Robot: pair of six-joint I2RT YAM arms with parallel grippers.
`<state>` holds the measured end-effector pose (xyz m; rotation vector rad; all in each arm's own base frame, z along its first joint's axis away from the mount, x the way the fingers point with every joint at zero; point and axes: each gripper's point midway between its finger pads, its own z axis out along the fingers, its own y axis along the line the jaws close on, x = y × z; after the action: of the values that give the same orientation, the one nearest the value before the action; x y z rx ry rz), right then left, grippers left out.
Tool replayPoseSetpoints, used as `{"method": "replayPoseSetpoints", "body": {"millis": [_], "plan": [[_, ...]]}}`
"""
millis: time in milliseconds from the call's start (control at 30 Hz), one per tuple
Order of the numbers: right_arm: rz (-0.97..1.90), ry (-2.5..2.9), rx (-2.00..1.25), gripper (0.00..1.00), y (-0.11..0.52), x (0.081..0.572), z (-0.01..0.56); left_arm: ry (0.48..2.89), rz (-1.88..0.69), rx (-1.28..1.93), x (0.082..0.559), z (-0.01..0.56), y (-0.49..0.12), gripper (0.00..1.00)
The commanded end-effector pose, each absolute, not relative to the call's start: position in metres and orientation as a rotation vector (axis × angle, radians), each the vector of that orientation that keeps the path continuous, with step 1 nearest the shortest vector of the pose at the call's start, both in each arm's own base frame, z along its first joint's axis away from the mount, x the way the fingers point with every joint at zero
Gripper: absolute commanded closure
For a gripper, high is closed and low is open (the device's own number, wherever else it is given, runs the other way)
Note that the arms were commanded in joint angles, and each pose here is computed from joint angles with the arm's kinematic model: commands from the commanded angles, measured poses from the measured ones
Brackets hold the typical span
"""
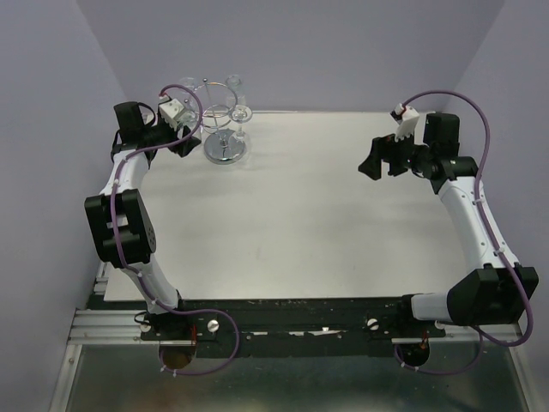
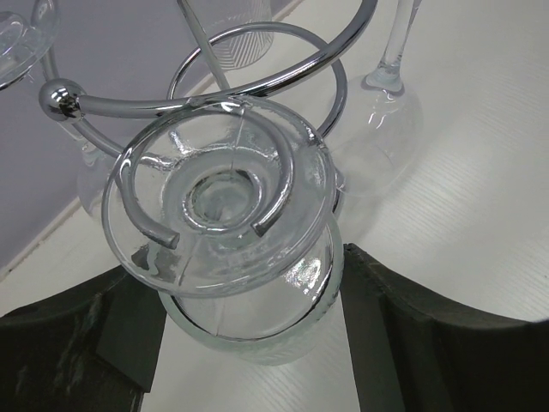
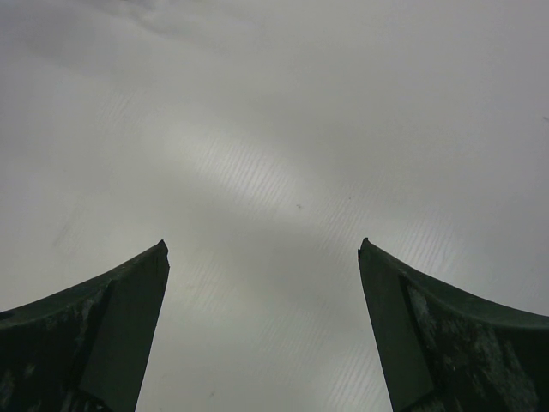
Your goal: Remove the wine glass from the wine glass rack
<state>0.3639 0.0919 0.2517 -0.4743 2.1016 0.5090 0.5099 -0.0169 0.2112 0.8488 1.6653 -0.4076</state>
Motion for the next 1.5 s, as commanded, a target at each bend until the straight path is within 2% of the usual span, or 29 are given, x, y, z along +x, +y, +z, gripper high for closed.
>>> {"method": "replayPoseSetpoints", "body": {"millis": [0, 233, 333, 1467], "plan": [[0.511, 2.124, -0.461, 0.01, 0.09, 0.357, 0.244, 1.59, -0.439, 0.867, 0.51, 0.231, -0.026, 0.36], [0.501, 2.127, -0.459, 0.01, 0.089, 0.356, 0.244, 1.591, -0.485, 0.877, 0.511, 0.237, -0.028, 0.69], [0.497, 2.13, -0.457, 0.01, 0.088, 0.357, 0.243, 1.583, -0.48, 0.881, 0.509, 0.239, -0.029, 1.0], [0.508, 2.143, -0.46, 0.0, 0.089, 0.357, 0.233, 1.564, -0.416, 0.855, 0.487, 0.268, -0.014, 1.0]]}}
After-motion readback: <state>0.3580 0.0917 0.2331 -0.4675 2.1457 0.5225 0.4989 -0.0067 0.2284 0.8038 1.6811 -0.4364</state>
